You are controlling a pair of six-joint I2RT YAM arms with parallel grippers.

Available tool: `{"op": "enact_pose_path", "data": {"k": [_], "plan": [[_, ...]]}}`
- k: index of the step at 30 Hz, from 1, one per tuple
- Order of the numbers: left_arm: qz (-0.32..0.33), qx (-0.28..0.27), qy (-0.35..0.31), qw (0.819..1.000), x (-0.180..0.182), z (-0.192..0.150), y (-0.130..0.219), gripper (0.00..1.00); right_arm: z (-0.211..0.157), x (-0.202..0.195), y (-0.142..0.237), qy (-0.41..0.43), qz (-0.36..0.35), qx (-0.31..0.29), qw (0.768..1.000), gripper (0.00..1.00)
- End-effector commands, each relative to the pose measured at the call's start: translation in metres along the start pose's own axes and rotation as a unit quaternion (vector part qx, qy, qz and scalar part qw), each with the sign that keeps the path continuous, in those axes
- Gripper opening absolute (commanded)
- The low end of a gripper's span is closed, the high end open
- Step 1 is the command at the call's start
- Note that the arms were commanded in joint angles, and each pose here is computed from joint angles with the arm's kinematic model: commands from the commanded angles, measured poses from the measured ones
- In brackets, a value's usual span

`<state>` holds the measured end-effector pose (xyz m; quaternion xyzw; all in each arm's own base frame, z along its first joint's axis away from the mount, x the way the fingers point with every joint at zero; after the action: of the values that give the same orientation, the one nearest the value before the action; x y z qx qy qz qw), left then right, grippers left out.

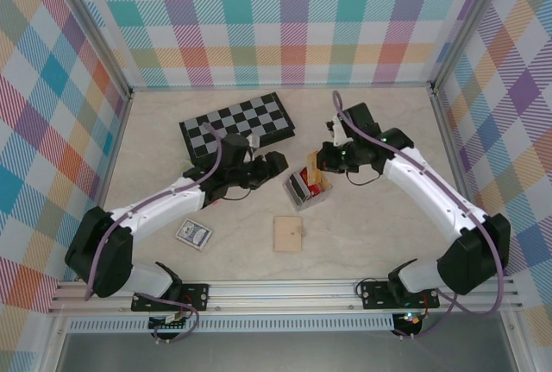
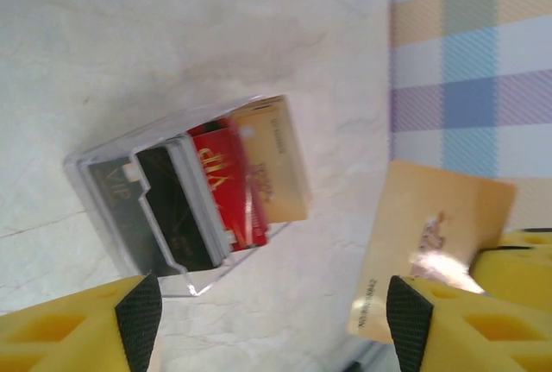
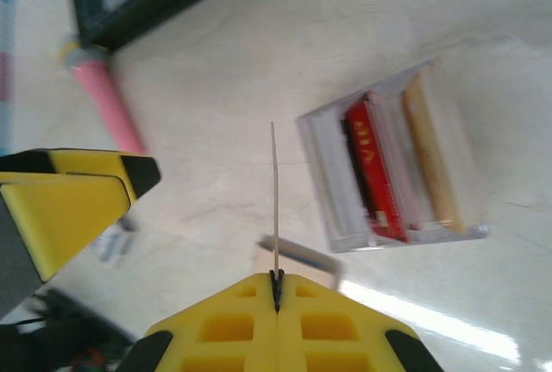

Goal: Put the credit cards into the card holder

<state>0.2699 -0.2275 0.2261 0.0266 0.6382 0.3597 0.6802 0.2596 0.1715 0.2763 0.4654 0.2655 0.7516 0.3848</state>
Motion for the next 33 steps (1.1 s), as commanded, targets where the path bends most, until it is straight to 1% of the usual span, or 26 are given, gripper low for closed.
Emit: {"op": "enact_pose_path", "data": {"k": [1,4,7,9,12,17,19,21,25,27,30,31,33], "plan": [[-0.098,0.036,-0.015,0.994,-0.024,0.002,0.01,0.73,0.004,0.016,0.011,-0.036,0.128,-0.017,0.991,0.02],[-0.133,0.063,-0.018,0.989,-0.033,0.003,0.007,0.73,0.004,0.02,0.014,-0.045,0.175,-0.022,0.983,0.03],[-0.168,0.085,-0.018,0.982,-0.042,0.003,0.003,0.69,0.003,0.022,0.014,-0.049,0.198,-0.02,0.979,0.03],[-0.184,0.096,-0.018,0.978,-0.045,0.003,0.001,0.63,0.003,0.023,0.012,-0.05,0.211,-0.022,0.976,0.03],[-0.184,0.104,-0.016,0.977,-0.045,0.002,-0.001,0.54,0.003,0.02,0.008,-0.059,0.22,-0.02,0.973,0.04],[-0.183,0.109,-0.015,0.977,-0.044,0.0,0.001,0.48,0.004,0.017,0.005,-0.069,0.239,-0.021,0.968,0.04],[-0.185,0.109,-0.015,0.977,-0.045,0.0,0.002,0.42,0.004,0.016,0.003,-0.073,0.239,-0.021,0.968,0.04],[-0.188,0.107,-0.016,0.976,-0.046,0.0,0.003,0.33,0.003,0.012,0.001,-0.08,0.232,-0.019,0.969,0.04],[-0.188,0.101,-0.016,0.977,-0.048,0.001,0.006,0.13,0.001,0.008,-0.001,-0.088,0.24,-0.018,0.967,0.09],[-0.193,0.099,-0.013,0.976,-0.049,0.001,0.008,0.06,0.0,0.007,-0.001,-0.091,0.243,-0.02,0.966,0.14],[-0.205,0.1,-0.006,0.974,-0.052,0.001,0.009,0.0,-0.001,0.009,0.0,-0.09,0.265,-0.024,0.96,0.22],[-0.209,0.101,-0.004,0.973,-0.053,0.002,0.01,0.0,-0.001,0.01,-0.001,-0.09,0.273,-0.022,0.957,0.25],[-0.215,0.1,0.0,0.972,-0.055,0.002,0.01,0.0,-0.001,0.009,-0.004,-0.094,0.277,-0.02,0.956,0.26]]}}
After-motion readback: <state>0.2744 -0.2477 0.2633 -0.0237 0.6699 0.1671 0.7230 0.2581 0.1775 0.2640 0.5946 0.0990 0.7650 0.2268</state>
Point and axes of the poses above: each hand's point on the last joint's axis, 136 mm out from that joint toward the fingers, its own y axis back along the fingers, its own x axis along the line the jaws close on, z = x × y, the point moved 8 cm from there along y, back along the fingers, and after that the axes turned 7 degrees about y, right-handed, at the moved point
